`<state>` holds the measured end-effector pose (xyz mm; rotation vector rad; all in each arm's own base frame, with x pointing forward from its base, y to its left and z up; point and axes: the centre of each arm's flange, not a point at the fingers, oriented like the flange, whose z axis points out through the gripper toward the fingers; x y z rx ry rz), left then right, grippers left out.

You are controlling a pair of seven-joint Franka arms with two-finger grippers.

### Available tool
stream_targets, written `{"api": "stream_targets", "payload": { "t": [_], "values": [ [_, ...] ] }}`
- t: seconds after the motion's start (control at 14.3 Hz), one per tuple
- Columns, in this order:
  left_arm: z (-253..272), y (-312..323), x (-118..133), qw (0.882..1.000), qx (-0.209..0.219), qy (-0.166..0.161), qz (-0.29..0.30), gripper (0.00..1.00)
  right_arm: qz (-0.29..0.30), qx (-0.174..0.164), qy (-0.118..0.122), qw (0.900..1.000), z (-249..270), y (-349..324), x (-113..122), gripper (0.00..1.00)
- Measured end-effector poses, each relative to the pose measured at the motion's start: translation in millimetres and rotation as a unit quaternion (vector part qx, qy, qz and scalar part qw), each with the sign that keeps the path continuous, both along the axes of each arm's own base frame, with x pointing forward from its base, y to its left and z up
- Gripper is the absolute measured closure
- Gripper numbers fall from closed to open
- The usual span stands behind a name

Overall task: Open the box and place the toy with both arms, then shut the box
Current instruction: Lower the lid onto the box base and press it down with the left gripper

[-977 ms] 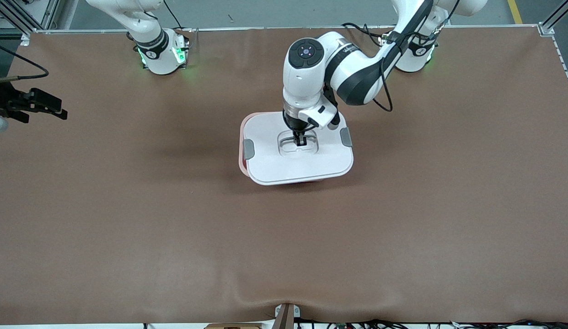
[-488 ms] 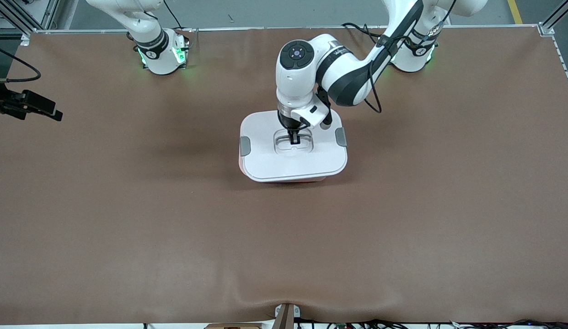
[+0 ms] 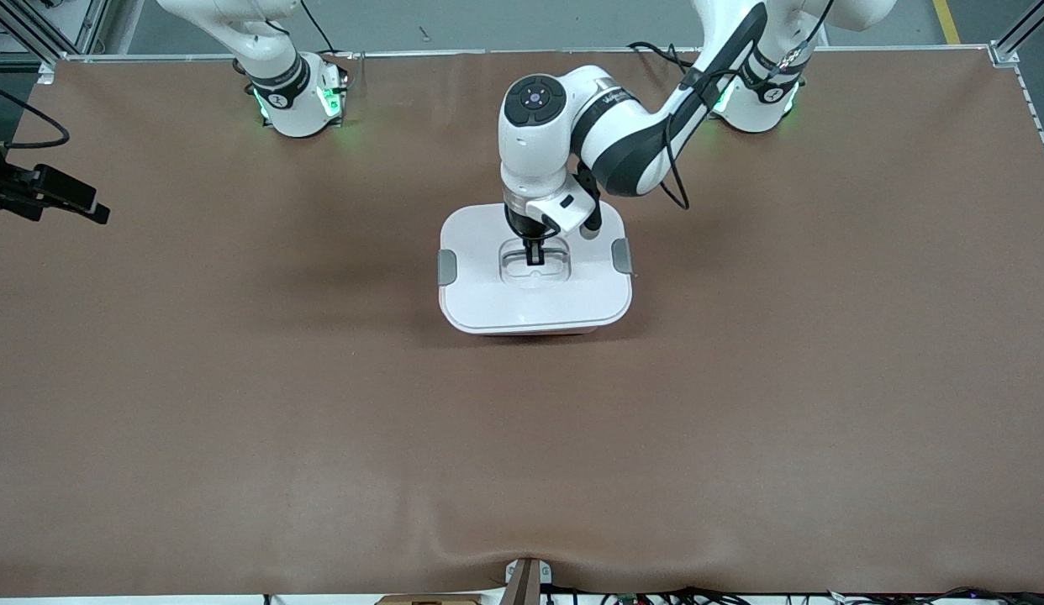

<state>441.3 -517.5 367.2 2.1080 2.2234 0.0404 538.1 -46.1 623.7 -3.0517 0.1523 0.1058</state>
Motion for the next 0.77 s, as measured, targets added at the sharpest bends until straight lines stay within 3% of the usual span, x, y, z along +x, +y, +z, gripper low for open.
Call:
{"api": "stream_targets", "payload": {
  "t": [0.77],
  "values": [
    [-13.8, -9.8, -10.5, 1.000, 0.008, 0.004, -0.013, 0.93, -0.002, 0.000, 0.003, 1.000, -2.7, -3.0, -0.4, 0.00]
  ]
}}
